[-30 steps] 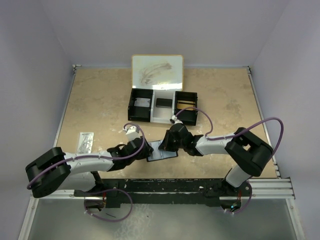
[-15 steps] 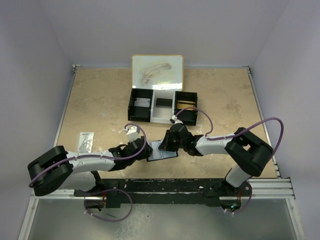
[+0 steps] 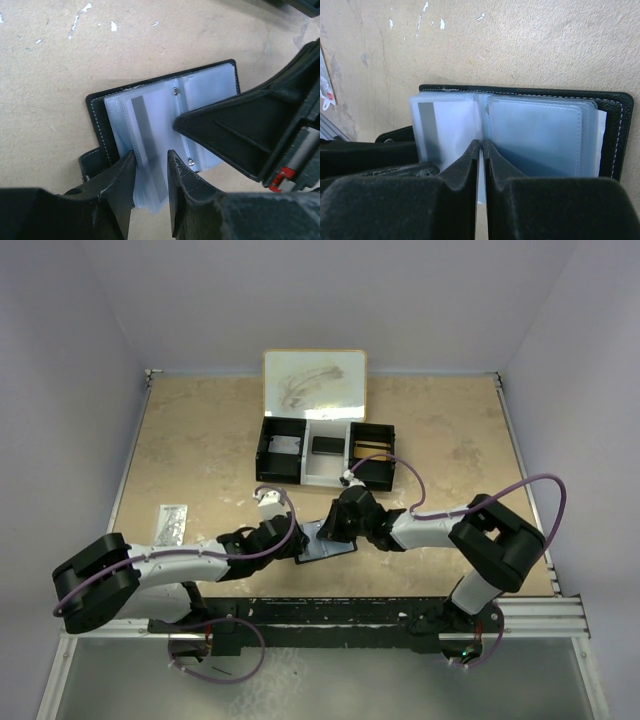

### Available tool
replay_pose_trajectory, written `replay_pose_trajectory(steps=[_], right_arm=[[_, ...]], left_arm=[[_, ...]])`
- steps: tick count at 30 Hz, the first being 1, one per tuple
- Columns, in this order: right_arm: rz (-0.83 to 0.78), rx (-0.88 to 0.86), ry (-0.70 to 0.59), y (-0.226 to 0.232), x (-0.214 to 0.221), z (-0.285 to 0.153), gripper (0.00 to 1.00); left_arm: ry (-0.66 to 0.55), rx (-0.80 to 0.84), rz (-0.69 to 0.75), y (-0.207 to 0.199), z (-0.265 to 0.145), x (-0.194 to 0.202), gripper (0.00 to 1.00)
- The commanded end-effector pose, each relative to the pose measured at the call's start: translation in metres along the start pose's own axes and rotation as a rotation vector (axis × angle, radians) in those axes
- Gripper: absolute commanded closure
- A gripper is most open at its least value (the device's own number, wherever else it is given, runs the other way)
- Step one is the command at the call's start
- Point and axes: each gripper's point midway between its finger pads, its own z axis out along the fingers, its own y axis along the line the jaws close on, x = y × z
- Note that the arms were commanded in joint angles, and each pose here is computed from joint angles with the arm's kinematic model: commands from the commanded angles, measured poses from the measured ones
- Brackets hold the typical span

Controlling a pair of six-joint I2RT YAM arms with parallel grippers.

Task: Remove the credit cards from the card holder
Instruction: Adjust the card holder at the center of the board.

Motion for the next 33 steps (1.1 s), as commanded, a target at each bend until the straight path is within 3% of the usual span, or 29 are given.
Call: replay_pose_trajectory(steps=[1, 13, 23, 33], right_arm=[[-0.020, 0.168, 0.073, -0.046, 0.024, 0.003, 0.90], [-0.032, 0.105, 0.054, -0.029, 0.016, -0.001, 0.88], [-0.038, 0.116, 0.059, -0.033, 0.018, -0.001, 0.88], [-0.018, 0.058, 0.069, -0.020, 0.019, -0.005, 0.86]], left_arm=[[-0.001, 0.143, 0.014, -0.049, -0.014, -0.014, 0.71], [0.015, 0.188, 0.026, -0.067, -0.013, -0.015, 0.69], [0.016, 0.030, 0.121, -0.055, -0.013, -0.019, 0.65], [0.011, 0.076, 0.119, -0.067, -0.008, -0.015, 0.69]])
